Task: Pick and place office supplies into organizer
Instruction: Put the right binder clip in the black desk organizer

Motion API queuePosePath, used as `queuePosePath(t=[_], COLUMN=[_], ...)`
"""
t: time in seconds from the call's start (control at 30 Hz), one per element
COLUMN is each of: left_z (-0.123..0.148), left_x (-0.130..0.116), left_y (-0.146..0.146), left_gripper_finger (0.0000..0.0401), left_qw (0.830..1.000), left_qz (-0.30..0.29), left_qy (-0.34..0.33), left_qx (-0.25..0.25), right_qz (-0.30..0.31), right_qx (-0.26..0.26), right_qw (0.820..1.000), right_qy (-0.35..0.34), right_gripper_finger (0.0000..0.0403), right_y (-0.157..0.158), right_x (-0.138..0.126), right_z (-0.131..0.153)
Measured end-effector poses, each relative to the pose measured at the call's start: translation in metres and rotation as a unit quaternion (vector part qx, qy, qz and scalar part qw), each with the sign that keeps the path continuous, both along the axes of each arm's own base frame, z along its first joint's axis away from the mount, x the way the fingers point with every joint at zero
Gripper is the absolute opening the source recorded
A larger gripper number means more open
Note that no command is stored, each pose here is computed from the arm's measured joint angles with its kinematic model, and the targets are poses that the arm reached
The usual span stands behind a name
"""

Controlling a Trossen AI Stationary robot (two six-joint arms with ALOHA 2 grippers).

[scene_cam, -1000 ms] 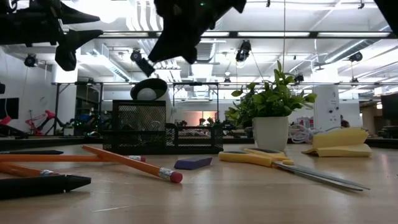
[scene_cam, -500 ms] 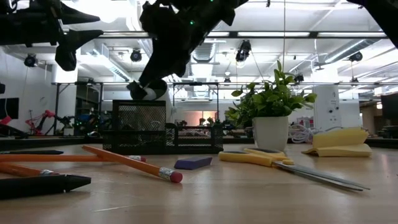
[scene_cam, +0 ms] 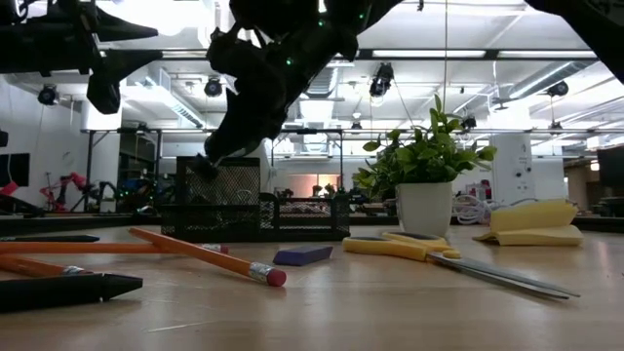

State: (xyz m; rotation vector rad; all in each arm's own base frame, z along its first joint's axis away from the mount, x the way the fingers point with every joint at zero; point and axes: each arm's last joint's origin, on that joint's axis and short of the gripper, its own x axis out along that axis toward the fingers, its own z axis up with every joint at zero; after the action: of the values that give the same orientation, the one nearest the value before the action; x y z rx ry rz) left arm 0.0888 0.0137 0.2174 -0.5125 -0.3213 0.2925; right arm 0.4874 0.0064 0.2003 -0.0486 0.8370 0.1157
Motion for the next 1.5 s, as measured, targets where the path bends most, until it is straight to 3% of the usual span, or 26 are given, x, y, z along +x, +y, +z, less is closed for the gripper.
queuePosePath(t=[0.33, 1.17, 1.5], left_z=[0.000, 0.000, 0.000], left_x=[0.000, 0.000, 0.000], left_y=[0.000, 0.000, 0.000], left_gripper_finger=[0.0132, 0.0132, 0.0132], left_qw=[1.000, 1.000, 1.000], left_qz=[0.000, 0.000, 0.000], left_qy=[0.000, 0.001, 0.000], left_qx=[0.000, 0.000, 0.000], right_qz=[-0.002, -0.016, -0.018], right_qx=[0.001, -0.006, -0.004], right_qw=[1.000, 0.998, 0.998], right_qy=[0.026, 0.057, 0.057], right_gripper_finger=[0.0008, 0.0010, 0.0049], right_y=[0.000, -0.001, -0.001], right_x=[0.005, 0.000, 0.000], right_z=[-0.026, -0.031, -0.031])
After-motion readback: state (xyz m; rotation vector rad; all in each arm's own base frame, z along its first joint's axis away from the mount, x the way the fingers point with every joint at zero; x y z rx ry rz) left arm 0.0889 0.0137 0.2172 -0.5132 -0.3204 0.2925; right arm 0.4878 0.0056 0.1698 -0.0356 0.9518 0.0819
